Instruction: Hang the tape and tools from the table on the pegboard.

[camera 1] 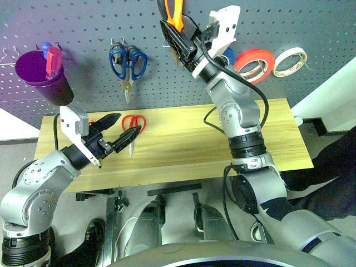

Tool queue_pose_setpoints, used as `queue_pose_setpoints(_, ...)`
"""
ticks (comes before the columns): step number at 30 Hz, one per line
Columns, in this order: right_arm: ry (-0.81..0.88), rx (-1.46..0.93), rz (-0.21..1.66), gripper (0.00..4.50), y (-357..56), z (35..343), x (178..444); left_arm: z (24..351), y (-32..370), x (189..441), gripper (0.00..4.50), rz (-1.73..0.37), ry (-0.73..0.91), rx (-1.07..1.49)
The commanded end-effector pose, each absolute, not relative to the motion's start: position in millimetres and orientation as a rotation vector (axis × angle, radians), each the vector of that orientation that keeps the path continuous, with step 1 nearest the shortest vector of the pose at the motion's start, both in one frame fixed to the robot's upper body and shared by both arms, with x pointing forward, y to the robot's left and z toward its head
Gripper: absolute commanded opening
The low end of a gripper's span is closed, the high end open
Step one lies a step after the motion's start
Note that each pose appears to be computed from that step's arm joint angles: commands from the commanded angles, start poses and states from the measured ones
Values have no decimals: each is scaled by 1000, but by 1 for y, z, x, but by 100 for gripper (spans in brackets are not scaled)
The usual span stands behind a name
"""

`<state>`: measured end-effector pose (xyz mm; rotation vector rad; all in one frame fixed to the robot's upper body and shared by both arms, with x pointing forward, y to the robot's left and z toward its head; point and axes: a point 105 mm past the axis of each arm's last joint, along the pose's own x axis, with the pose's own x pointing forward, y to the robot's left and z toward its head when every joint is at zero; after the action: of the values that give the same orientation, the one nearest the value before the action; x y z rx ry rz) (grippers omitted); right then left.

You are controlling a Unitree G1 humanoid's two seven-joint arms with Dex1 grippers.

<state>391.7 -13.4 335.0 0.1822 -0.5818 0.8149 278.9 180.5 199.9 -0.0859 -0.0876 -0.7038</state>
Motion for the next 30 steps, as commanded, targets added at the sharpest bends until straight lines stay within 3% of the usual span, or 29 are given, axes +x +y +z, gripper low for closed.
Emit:
queue_pose_setpoints(1, -705, 223, 830, 217, -16, 372, 381, 209, 179, 273, 450, -709, -132, -60)
queue_pose_setpoints(30, -754, 216, 773, 217, -22, 400, 396, 209, 178, 274, 450, -702, -136, -64)
